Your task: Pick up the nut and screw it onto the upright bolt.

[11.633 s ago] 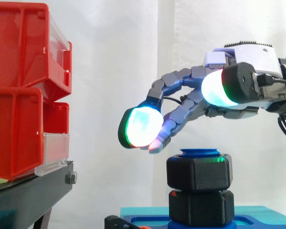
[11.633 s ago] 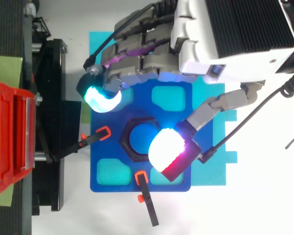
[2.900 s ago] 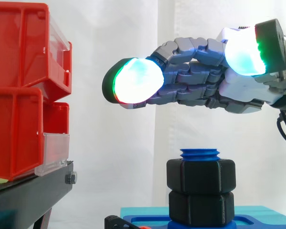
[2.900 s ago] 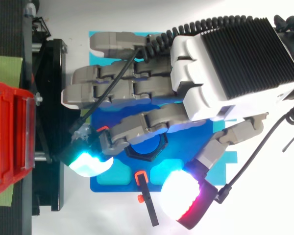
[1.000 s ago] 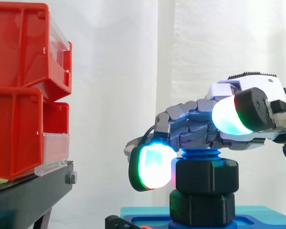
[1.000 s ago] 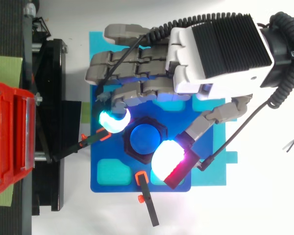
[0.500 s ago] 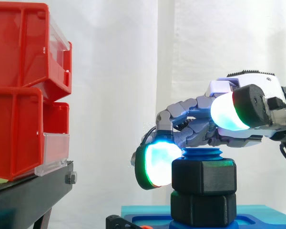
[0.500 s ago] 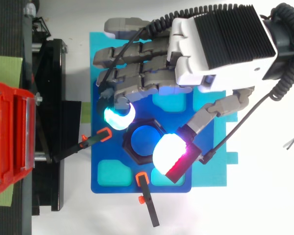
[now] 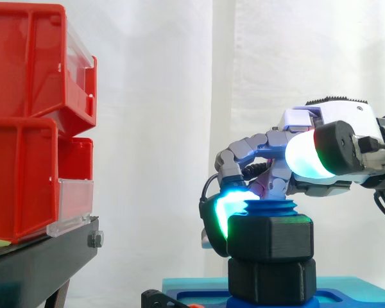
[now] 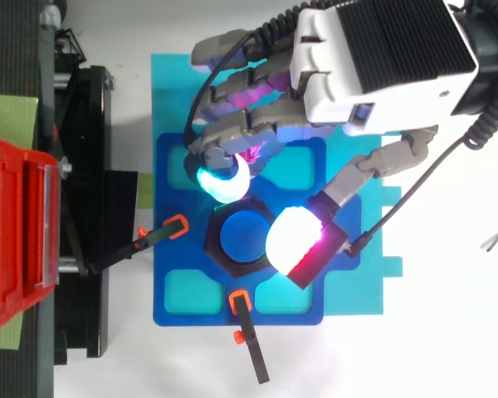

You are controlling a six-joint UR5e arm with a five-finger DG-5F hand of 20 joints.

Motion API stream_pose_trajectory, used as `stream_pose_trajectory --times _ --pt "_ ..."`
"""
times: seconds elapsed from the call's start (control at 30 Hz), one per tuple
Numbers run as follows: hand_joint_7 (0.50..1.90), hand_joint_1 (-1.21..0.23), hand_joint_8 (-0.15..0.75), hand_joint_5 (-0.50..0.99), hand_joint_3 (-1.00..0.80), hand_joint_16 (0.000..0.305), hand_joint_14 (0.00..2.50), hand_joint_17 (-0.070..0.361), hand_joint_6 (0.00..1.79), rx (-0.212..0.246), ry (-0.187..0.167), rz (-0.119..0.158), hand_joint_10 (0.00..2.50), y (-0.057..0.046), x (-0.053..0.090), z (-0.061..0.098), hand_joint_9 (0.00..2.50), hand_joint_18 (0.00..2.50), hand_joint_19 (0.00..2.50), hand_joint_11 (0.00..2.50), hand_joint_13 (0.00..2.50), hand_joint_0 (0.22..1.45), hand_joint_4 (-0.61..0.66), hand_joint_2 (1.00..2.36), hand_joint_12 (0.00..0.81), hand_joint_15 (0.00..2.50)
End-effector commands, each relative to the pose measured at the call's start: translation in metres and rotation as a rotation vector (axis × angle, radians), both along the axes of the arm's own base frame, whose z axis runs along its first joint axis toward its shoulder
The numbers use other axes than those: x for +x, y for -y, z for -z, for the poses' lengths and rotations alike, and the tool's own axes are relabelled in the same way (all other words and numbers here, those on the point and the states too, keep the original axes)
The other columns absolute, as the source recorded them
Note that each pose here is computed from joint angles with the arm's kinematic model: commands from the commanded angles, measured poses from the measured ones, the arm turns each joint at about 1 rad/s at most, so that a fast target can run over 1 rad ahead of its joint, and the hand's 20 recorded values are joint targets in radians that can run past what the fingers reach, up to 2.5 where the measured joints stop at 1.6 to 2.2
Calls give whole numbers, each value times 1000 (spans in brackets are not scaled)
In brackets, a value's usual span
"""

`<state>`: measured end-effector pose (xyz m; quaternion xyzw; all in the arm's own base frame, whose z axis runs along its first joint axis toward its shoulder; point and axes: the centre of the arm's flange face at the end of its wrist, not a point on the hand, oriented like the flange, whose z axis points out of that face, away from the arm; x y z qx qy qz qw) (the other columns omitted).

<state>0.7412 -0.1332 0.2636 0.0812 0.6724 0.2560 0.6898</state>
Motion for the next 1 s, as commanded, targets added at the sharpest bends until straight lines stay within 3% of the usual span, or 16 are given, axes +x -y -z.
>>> stream_pose_trajectory --times 0.0,0.3,0.47,0.63,0.7,0.83,0.97 --pt "1276 -356 97 104 -500 25 0 55 505 -1 0 -5 0 4 -1 0 1369 480 26 0 763 485 79 1000 231 0" --pt "1360 -356 109 117 -500 21 0 48 503 -3 -3 -12 0 13 -4 -1 1683 857 224 0 1058 487 104 1000 186 0" --pt "1334 -340 141 95 -500 25 0 56 504 -4 4 -17 0 18 -5 -6 1682 826 238 30 1071 480 96 1000 219 11" --pt "1229 -272 236 -18 -500 39 5 88 505 -8 27 -28 5 22 2 -27 1366 723 284 121 962 460 170 1000 305 102" --pt "1066 -266 265 -86 -500 46 5 104 504 -8 23 -31 5 24 3 -34 1250 665 307 145 874 449 190 1000 328 118" --pt "823 -270 250 -162 -500 50 2 112 503 -8 18 -28 0 30 8 -64 951 497 306 60 661 439 138 1000 353 83" --pt "717 -306 236 -202 -500 52 1 116 502 -9 14 -34 0 22 10 -62 688 301 244 0 479 432 103 1000 367 33"
